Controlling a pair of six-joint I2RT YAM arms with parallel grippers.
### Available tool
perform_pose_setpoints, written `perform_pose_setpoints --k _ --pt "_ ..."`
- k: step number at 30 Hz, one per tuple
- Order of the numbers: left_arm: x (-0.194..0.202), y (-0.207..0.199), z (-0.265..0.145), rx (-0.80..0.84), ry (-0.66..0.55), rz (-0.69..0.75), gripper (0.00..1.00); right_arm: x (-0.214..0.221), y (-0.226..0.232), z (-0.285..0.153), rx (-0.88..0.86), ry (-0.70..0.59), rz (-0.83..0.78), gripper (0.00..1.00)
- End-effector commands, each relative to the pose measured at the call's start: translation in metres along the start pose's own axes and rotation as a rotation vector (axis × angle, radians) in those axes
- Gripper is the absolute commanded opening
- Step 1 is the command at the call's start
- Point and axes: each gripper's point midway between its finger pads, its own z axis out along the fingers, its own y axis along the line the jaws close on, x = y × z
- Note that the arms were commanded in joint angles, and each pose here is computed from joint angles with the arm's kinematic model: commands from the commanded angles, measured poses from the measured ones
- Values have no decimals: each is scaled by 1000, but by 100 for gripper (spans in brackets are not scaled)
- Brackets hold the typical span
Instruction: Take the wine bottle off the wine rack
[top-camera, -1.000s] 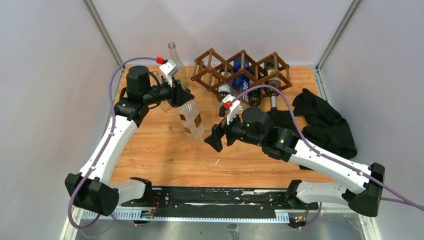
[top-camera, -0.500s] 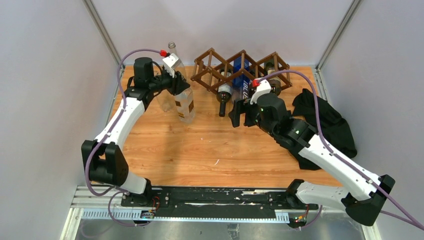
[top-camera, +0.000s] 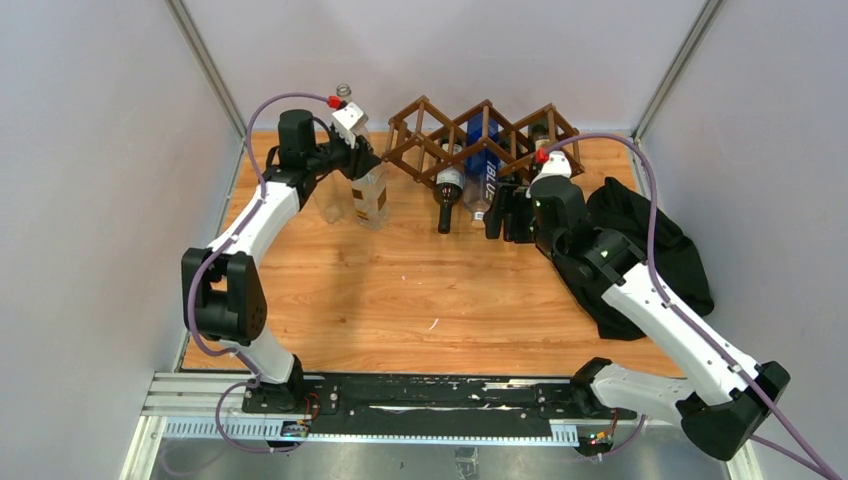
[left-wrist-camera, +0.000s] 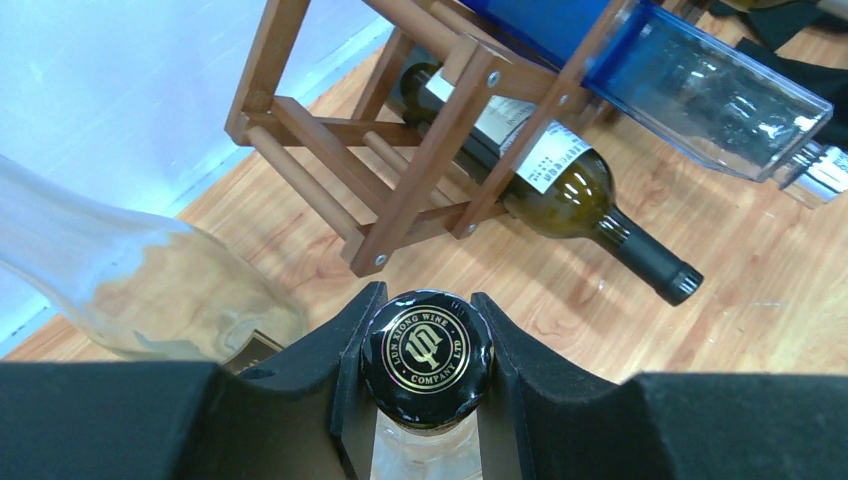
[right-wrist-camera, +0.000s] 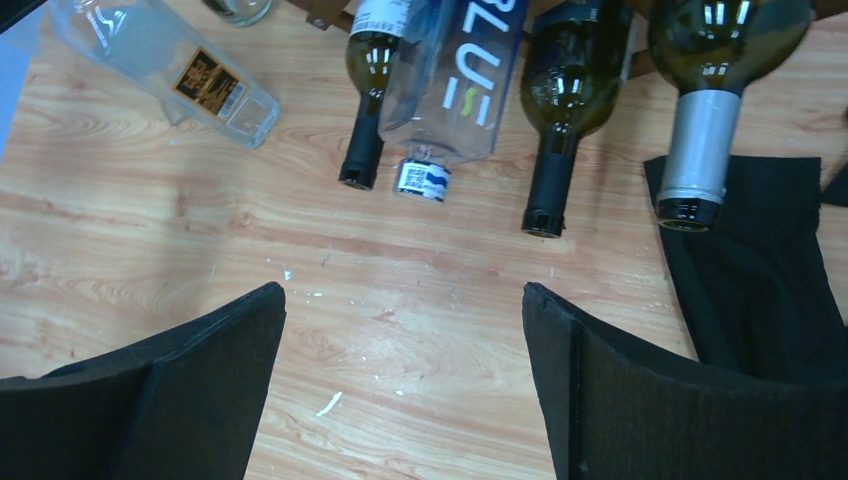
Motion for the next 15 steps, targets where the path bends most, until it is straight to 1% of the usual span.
perform_pose_setpoints --k 1,7,8,9,10,11,12,14,15 --pt "-63 27 -5 -70 -156 173 0 2 -23 6 89 11 55 92" --pt "-59 38 3 -86 -154 152 0 -3 -36 18 139 21 81 94" --pt "-58 39 4 -89 -151 150 5 -4 -37 21 145 25 86 95" --pt "-57 40 4 -92 -149 146 22 -4 -39 25 152 33 93 95" --pt "-56 41 4 -94 -148 139 32 -4 -42 30 162 41 101 95" --pt "-58 41 2 -97 -151 132 52 -5 -42 35 166 49 112 96" --pt "-58 41 0 -95 -152 123 65 -5 -43 40 170 58 123 96" --pt "-59 38 -3 -90 -151 111 77 -6 -43 54 176 71 136 97" --pt "-61 36 -4 -85 -151 108 79 -6 -43 58 179 74 141 97"
